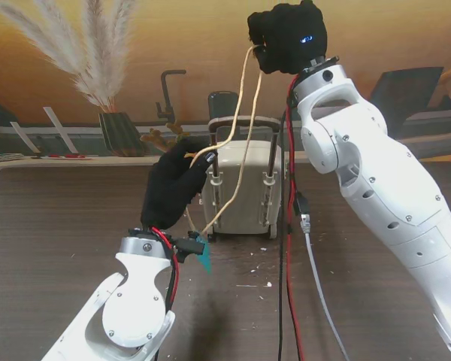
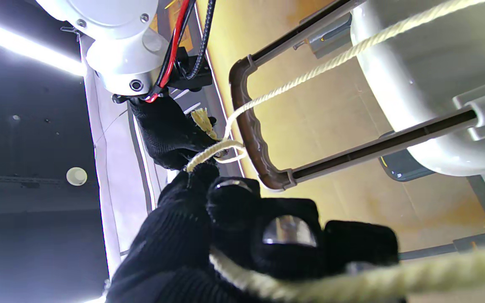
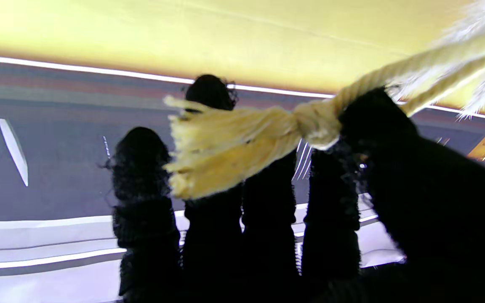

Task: Attach a luggage tag to a suitcase

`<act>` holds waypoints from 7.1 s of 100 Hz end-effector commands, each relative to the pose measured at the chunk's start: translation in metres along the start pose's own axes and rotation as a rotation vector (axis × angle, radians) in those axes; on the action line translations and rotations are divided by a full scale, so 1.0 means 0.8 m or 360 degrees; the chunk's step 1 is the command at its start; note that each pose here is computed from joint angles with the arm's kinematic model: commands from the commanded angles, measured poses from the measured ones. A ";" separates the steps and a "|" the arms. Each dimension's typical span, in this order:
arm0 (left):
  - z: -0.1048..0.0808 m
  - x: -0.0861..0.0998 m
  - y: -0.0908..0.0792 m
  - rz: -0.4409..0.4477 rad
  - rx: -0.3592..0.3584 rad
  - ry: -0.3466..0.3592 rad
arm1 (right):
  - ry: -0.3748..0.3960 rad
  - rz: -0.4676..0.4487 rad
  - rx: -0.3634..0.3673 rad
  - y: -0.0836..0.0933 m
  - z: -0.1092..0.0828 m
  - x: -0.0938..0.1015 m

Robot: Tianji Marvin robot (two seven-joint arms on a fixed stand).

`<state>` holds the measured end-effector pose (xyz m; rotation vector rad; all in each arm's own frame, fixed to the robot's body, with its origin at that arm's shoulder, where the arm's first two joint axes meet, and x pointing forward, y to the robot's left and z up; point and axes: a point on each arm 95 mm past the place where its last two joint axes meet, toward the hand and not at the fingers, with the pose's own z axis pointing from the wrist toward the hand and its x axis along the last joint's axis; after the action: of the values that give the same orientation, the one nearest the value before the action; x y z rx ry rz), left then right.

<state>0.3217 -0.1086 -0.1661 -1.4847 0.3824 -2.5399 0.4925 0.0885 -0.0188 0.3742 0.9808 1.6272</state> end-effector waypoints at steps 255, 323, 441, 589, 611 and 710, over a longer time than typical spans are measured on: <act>-0.030 -0.039 0.006 -0.0188 0.0227 -0.0189 | -0.0047 0.0426 0.0001 0.056 -0.239 0.045; -0.040 -0.045 0.018 -0.0256 0.0193 -0.0177 | -0.0100 0.0585 0.0311 0.014 -0.236 0.110; -0.038 -0.027 0.040 -0.0309 0.0019 0.0001 | -0.0448 0.0694 0.0724 -0.023 -0.223 0.120; -0.028 -0.025 0.055 -0.0319 -0.0077 0.0061 | -0.0575 0.0708 0.0649 -0.009 -0.236 0.112; -0.028 -0.025 0.055 -0.0314 -0.0082 0.0065 | -0.0587 0.0713 0.0674 -0.015 -0.235 0.114; -0.030 -0.023 0.065 -0.0329 -0.0105 0.0084 | -0.0576 0.0694 0.0673 -0.022 -0.212 0.130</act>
<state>0.3117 -0.1465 -0.2120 -1.5659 0.3258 -2.7375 0.3510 0.1158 -0.1624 1.1870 0.9957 1.6458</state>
